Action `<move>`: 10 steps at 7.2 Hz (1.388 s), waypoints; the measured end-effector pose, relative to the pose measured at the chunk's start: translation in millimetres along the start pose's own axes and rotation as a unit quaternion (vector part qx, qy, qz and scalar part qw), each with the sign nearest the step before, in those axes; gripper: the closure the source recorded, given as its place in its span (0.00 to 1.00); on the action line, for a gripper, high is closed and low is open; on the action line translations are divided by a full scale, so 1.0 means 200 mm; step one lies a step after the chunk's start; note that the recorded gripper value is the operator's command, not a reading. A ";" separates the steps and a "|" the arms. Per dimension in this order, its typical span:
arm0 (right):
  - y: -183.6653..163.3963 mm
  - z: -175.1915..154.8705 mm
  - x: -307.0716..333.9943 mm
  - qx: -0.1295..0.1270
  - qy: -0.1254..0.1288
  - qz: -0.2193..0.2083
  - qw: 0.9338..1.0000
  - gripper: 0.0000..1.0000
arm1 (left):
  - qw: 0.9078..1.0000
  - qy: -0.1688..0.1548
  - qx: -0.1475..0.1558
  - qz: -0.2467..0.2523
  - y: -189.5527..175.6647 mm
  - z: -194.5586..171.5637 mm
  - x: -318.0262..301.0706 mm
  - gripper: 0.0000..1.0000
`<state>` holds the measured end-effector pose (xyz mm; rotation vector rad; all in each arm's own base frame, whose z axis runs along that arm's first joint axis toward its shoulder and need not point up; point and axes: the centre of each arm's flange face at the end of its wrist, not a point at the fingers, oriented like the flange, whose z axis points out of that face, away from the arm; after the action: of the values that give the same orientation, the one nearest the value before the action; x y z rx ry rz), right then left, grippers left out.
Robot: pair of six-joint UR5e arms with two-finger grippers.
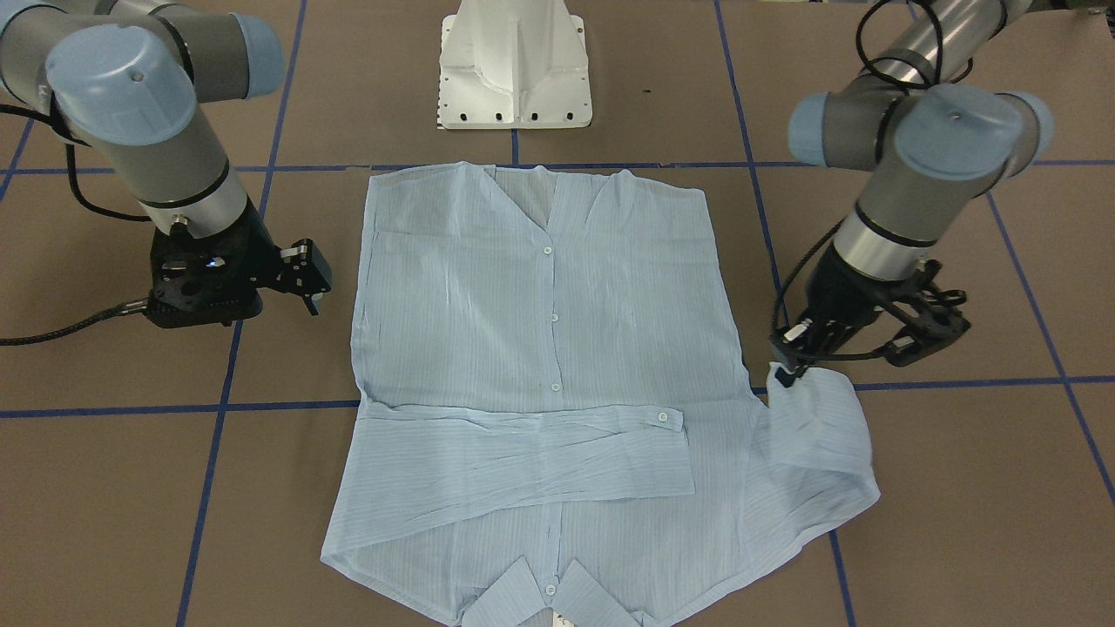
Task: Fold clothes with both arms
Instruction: 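Fold the other sleeve across the chest with the left gripper while the right gripper withdraws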
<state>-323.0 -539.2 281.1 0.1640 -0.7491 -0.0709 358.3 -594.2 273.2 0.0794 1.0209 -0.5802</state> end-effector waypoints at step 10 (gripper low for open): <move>0.01 0.04 0.22 -0.010 0.015 0.003 1.000 0.00 | 0.971 0.082 -0.038 -0.222 0.83 0.41 0.97 0.00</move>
<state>-295.8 -544.1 316.5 0.1438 -0.7183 -0.0703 577.6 -561.7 124.6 -0.1759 1.2303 -0.9518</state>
